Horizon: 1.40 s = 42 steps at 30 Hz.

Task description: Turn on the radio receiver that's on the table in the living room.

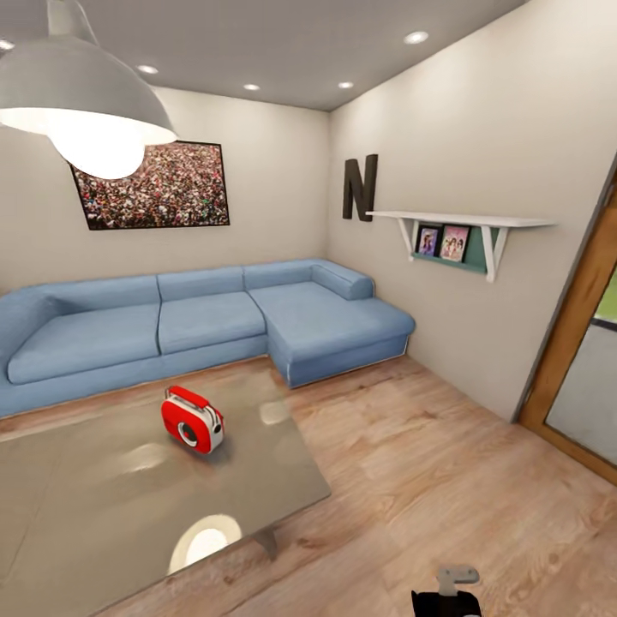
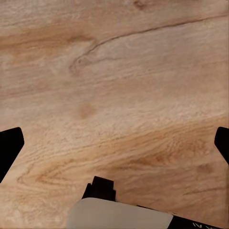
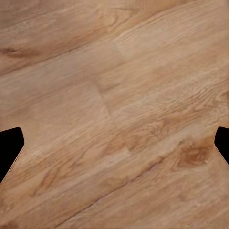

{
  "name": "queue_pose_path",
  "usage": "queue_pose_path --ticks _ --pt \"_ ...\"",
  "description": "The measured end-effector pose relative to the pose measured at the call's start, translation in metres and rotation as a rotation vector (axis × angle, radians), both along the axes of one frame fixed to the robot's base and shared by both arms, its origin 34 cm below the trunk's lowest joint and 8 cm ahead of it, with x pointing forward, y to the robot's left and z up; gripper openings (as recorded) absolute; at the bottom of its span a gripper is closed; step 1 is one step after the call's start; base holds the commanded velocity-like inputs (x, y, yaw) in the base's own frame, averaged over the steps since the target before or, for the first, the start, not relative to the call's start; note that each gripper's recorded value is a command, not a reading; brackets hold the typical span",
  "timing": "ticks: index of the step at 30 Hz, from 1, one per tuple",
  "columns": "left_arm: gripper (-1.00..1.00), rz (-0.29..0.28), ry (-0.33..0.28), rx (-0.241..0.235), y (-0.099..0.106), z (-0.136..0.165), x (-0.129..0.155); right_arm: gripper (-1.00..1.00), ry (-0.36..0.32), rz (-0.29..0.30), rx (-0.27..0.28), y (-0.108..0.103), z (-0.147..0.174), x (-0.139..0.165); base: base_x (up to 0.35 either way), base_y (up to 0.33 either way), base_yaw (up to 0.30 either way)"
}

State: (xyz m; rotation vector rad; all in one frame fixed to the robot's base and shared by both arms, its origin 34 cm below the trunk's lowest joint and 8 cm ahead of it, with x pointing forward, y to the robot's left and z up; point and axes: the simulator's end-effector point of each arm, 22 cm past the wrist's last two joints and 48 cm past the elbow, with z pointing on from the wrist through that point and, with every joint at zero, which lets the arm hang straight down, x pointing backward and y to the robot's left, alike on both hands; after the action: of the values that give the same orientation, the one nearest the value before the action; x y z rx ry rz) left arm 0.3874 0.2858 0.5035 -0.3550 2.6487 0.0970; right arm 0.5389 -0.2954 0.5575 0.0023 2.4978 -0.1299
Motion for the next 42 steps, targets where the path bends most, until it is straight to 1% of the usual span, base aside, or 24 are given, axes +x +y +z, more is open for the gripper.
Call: queue_pose_path --ticks 4,12,23,27,29,30,40,42 --pt "1.00 0.000 0.000 0.000 0.000 0.000 0.000 1.00 0.000 0.000 0.000 0.000 0.000 0.000 0.309 -0.191 0.291" --pt "1.00 0.008 0.005 0.015 0.003 0.000 -0.001 1.00 0.000 0.000 0.000 0.000 0.000 0.000 0.294 -0.210 0.291" --pt "1.00 0.008 0.005 0.014 0.003 0.000 -0.001 1.00 0.002 0.001 0.000 0.000 0.000 0.000 0.294 -0.201 0.292" --pt "1.00 0.010 0.002 0.014 0.003 0.000 -0.001 1.00 0.002 0.003 -0.001 0.001 0.000 0.000 0.319 -0.042 0.292" --pt "1.00 0.011 0.001 0.014 0.004 0.000 -0.001 1.00 0.004 0.046 -0.011 0.010 -0.001 0.000 0.326 -0.002 0.292" --pt "1.00 0.011 0.001 0.014 0.004 0.000 -0.001 1.00 0.005 0.050 -0.012 0.011 -0.001 0.000 0.326 -0.001 0.292" --pt "1.00 0.012 0.002 0.015 0.005 0.000 -0.001 1.00 0.008 0.057 -0.014 0.012 -0.002 -0.001 0.326 0.000 0.292" --pt "1.00 0.013 0.002 0.023 0.011 0.001 -0.001 1.00 0.008 0.057 -0.014 0.012 -0.002 -0.001 0.326 0.000 0.292"
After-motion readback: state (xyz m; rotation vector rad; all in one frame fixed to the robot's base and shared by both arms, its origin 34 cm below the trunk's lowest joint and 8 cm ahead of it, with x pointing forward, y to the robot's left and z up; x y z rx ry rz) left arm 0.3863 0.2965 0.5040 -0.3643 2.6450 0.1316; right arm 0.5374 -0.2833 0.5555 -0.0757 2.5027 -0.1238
